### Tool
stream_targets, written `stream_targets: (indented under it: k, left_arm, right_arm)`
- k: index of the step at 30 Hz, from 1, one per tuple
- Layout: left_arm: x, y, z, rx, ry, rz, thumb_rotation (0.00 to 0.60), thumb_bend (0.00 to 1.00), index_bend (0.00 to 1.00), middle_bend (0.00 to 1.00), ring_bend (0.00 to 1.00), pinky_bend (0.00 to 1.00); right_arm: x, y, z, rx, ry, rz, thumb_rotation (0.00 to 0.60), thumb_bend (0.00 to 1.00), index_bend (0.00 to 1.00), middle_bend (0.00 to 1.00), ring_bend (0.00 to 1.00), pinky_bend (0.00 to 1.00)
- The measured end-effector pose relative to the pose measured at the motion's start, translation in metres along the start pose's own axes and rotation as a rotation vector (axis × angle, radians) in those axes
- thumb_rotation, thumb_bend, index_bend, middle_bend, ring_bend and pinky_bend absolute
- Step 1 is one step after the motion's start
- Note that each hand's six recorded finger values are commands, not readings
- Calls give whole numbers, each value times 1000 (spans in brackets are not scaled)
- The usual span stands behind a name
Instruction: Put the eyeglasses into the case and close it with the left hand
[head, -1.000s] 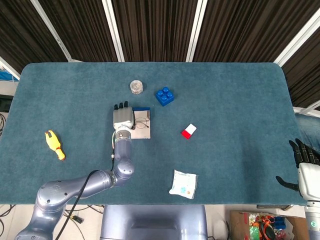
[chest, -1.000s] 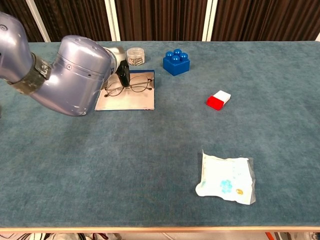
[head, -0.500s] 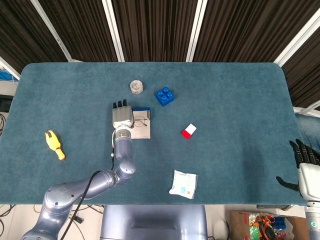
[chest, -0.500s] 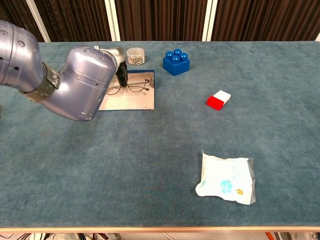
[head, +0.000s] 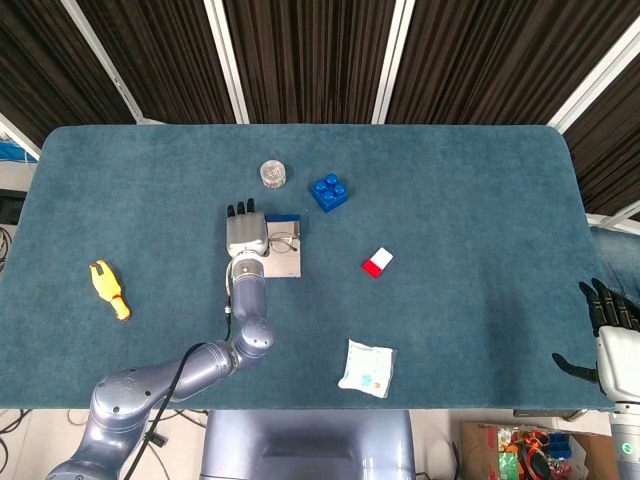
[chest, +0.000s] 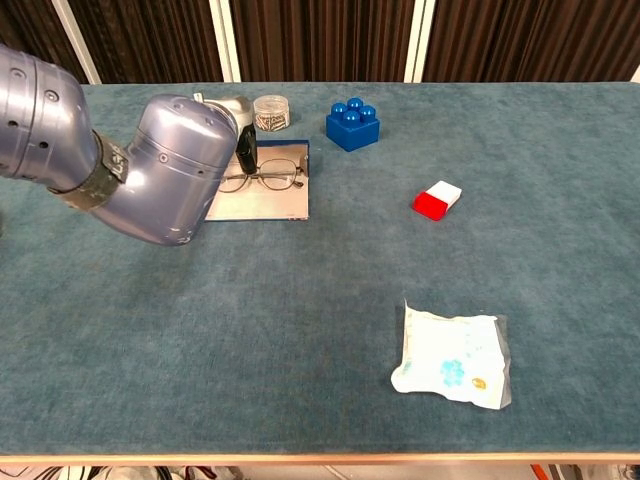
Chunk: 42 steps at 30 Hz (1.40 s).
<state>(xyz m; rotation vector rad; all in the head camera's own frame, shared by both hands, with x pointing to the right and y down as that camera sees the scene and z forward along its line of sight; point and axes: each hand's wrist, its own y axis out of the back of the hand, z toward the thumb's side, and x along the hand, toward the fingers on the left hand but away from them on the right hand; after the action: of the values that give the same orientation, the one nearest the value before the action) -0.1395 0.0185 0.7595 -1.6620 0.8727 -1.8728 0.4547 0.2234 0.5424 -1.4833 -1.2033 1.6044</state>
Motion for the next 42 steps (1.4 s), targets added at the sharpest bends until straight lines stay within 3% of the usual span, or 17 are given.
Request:
stream_targets:
  k: [8,19,21,23,25,28,33,42]
  left_arm:
    - [-4,1,4,-1,-8,1,600,433,448,27,0,0]
    - [-17,20,9,19,-50,64,600,434,445,32,0,2]
    - [-23,25,7,22,-62,77,600,434,398,53,1,68]
    - [-28,28,4,22,-78,86,600,435,317,89,52,225]
    - [-35,30,-2,21,-100,89,600,440,197,156,232,443]
    - [-46,31,-14,8,-131,79,600,445,71,313,481,606]
    - [-59,20,-46,-41,-169,22,600,452,3,533,588,664]
    - [-70,-18,-58,-34,-195,-144,600,455,0,603,623,680]
  right_arm:
    - [0,1,0,-2,-3,-2,600,24,25,0,83,225]
    - [0,1,1,-7,0,-4,600,24,26,0,84,225]
    - [0,1,0,-6,-2,-6,600,26,28,0,84,225]
    - [0,0,0,-6,-8,-4,600,30,32,0,84,224]
    - [0,0,-1,-7,-11,-5,600,31,33,0,84,224]
    - [0,1,0,-7,-10,-12,600,31,33,0,84,225]
    - [0,0,0,-3,-15,-13,600,31,34,0,83,225]
    - [0,0,-1,-3,-18,-10,600,31,34,0,84,225]
